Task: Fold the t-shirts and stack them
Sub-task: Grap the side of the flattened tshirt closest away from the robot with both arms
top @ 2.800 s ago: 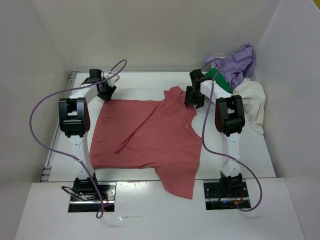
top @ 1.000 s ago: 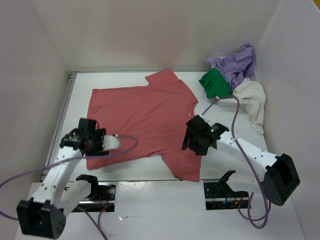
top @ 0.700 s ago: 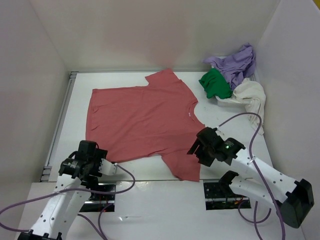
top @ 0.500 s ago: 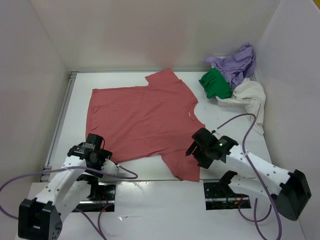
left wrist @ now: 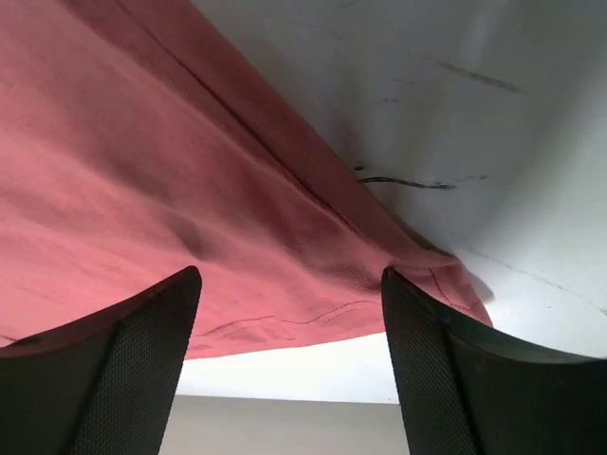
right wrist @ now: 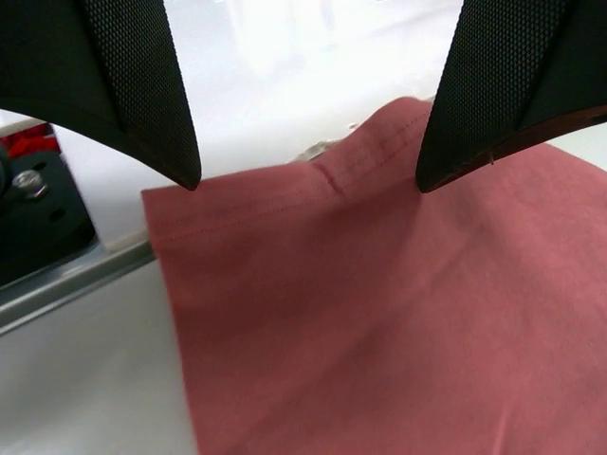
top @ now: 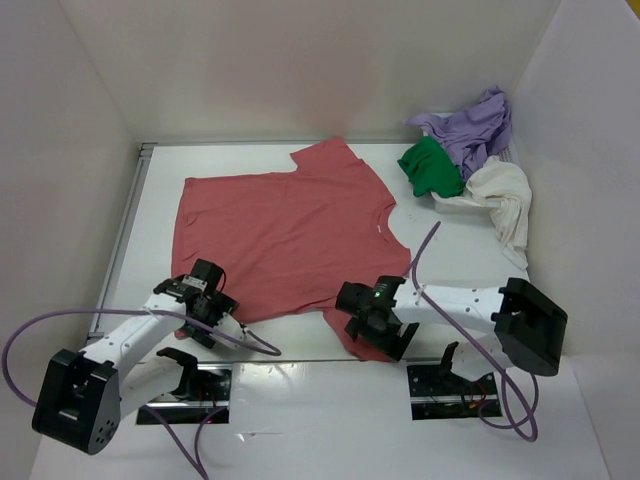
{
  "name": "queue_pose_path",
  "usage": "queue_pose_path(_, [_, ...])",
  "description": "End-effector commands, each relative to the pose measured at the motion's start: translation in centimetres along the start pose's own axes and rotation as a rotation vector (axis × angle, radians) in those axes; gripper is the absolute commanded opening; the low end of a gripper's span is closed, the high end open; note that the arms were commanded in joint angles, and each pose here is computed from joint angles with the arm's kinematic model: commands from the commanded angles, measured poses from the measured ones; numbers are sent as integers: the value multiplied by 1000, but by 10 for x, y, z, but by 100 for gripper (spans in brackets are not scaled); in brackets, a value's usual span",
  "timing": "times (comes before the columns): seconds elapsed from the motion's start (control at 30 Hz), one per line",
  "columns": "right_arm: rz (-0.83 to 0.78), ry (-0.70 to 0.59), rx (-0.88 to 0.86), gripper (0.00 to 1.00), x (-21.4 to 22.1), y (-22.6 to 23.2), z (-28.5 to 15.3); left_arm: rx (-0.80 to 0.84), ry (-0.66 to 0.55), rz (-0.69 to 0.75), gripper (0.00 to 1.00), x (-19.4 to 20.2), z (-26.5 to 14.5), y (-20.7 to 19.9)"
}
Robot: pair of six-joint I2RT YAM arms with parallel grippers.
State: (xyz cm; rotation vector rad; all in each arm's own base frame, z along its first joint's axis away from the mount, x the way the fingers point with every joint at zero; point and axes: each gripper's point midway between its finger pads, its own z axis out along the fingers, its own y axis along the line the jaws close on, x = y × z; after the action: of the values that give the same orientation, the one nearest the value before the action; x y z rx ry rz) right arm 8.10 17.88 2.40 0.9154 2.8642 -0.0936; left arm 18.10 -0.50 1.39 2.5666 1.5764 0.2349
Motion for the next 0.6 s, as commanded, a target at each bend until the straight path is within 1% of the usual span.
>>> queue_pose_path(0.0, [64, -53, 65, 100, -5, -5, -6, -52, -27, -5, 82, -6, 11, 12])
queue_pose_path(0.03, [64, -55, 71, 100, -4, -7, -7, -44, -20, 4, 79, -6, 13, 13])
queue_pose_path(0.1, [84, -45, 65, 100, -2, -9, -7, -29, -22, 5, 70, -6, 15, 10])
queue_pose_path(0.13, [102, -44, 55, 100, -3, -7, -9, -20, -44, 5, 59, -12, 17, 10])
queue_pose_path(0.2, [139, -41, 38, 100, -3, -9, -11, -29, -56, 3, 46, -14, 15, 16])
queue_pose_path(0.23, [141, -30, 31, 100, -2, -9, -13, -16, -60, 14, 38, -17, 17, 15])
queue_pose_path(0.27, [153, -32, 39, 100, -2, -11, -10, -5, -73, -3, 13, -19, 19, 13])
queue_pose_path(0.3, [164, -30, 29, 100, -2, -10, -12, -27, -71, -18, 5, -18, 15, 21])
queue_pose_path(0.33, [163, -22, 40, 100, -1, -13, -13, -27, -82, -67, 1, -19, 14, 22])
queue_pose_path(0.37, [164, -22, 39, 100, 1, -13, -13, -48, -81, -98, 0, -18, 11, 28])
queue_pose_path(0.4, [173, -15, 45, 100, 2, -15, -15, -79, -79, -130, 0, -17, 4, 39])
queue_pose_path(0.43, [172, -15, 44, 100, 3, -16, -15, -91, -81, -192, 0, -16, 1, 42])
queue_pose_path(0.57, [197, -3, 74, 100, 10, -23, -14, -109, -18, -289, 0, -4, -6, 44])
